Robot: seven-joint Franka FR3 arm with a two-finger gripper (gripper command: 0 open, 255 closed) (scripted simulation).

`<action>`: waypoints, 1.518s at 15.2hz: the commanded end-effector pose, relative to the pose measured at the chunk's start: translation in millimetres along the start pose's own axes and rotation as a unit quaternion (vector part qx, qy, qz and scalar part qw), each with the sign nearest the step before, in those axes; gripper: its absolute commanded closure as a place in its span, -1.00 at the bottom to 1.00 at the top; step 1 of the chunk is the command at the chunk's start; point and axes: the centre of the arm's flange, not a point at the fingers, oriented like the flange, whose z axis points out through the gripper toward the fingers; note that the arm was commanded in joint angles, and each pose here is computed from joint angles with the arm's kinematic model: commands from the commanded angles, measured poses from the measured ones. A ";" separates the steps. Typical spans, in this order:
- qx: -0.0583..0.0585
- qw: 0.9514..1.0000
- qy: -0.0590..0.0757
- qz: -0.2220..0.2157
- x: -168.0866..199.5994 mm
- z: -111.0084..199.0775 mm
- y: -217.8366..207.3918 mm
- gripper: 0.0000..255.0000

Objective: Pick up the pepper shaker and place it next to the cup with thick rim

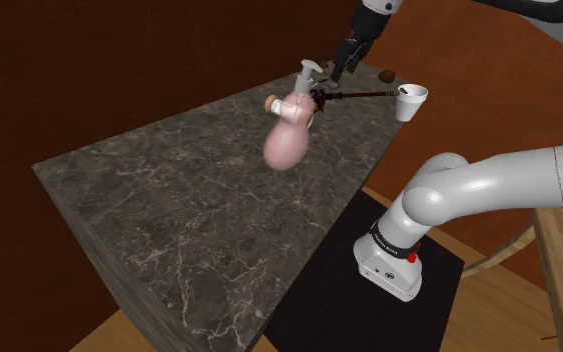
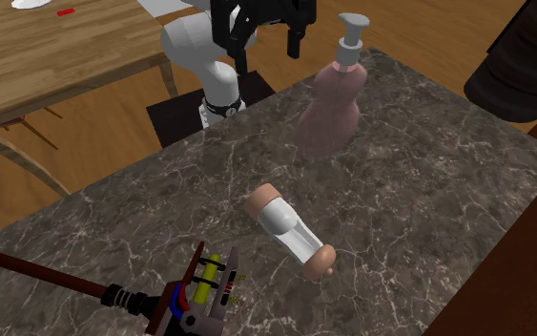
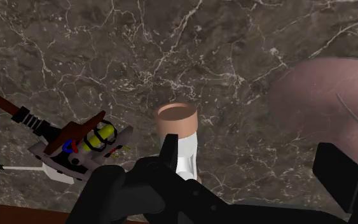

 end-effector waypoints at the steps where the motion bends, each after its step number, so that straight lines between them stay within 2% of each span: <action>1: 0.000 1.000 0.000 0.000 0.0 0.0 0.0 -1.00; 10: -0.011 0.998 -0.014 -0.052 72.8 92.9 24.3 -1.00; 20: -0.023 0.993 -0.029 -0.110 153.3 197.9 44.8 -1.00; 23: -0.024 0.993 -0.030 -0.114 158.3 215.8 46.6 -1.00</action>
